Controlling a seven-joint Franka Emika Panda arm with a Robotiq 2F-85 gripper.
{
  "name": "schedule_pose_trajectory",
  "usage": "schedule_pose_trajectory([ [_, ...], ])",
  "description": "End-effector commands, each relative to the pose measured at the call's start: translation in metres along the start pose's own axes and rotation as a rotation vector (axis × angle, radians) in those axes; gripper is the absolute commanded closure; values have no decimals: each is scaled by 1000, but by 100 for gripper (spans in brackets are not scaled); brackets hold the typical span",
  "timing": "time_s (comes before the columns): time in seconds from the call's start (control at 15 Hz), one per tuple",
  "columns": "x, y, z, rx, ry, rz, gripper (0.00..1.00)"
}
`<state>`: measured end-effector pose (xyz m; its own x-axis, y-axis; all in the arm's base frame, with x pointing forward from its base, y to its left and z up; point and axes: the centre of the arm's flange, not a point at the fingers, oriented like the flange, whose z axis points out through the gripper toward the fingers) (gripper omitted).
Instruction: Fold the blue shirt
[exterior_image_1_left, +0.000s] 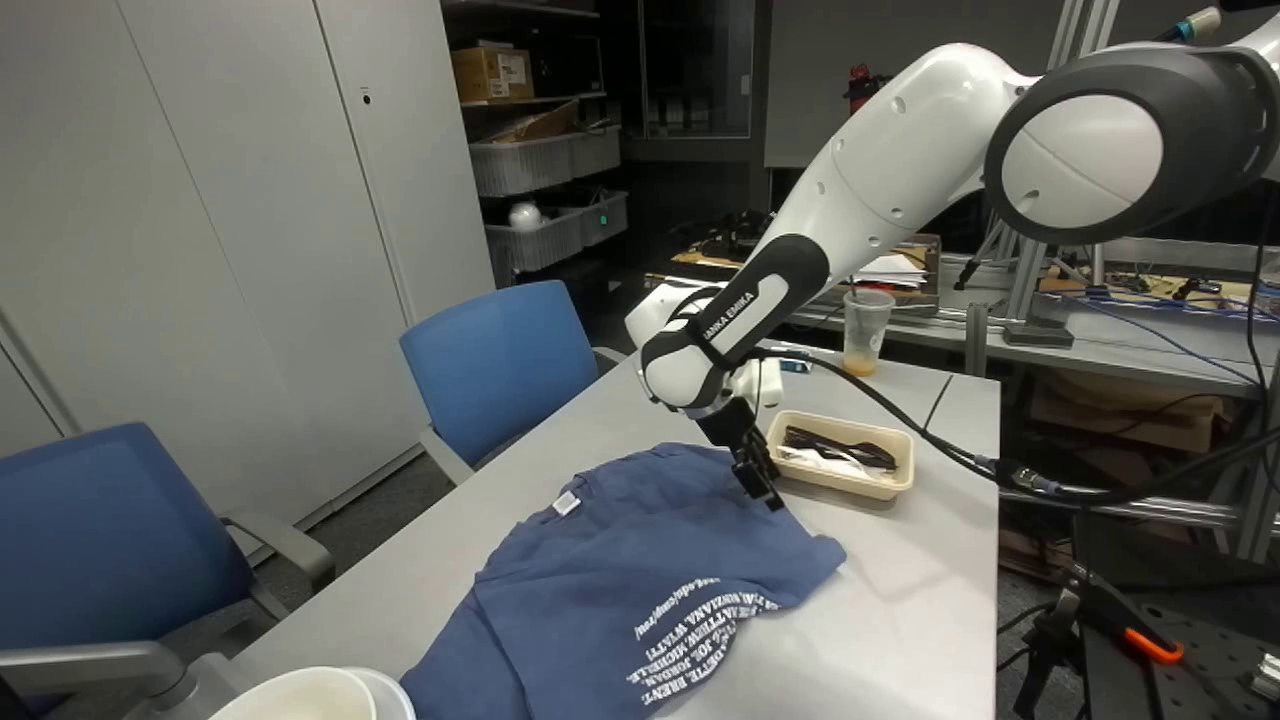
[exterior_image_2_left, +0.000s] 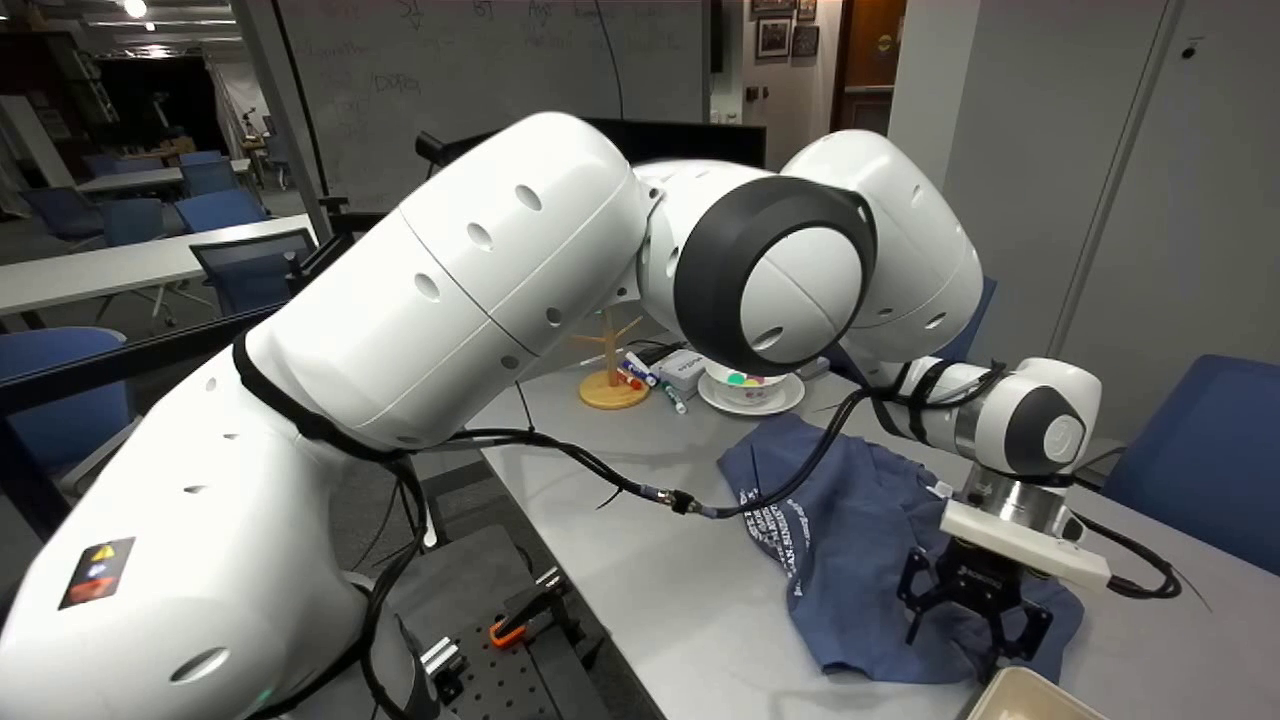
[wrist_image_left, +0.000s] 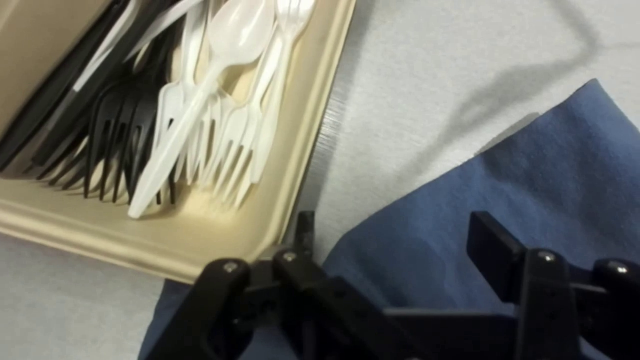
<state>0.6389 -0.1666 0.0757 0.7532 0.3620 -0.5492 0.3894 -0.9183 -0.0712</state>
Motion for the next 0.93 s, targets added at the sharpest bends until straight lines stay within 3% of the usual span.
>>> schedule_pose_trajectory([
  [0.0, 0, -1, -4, -11, 3, 68, 15],
  [0.07, 0, -2, -4, -1, 0, 75, 11],
  [0.27, 0, -3, -4, 14, -8, 108, 13],
  [0.33, 14, -25, 22, 18, -14, 101, 14],
  [0.6, 27, -52, 47, 70, -72, 50, 47],
  [0.87, 32, -60, 49, 67, -87, 31, 80],
])
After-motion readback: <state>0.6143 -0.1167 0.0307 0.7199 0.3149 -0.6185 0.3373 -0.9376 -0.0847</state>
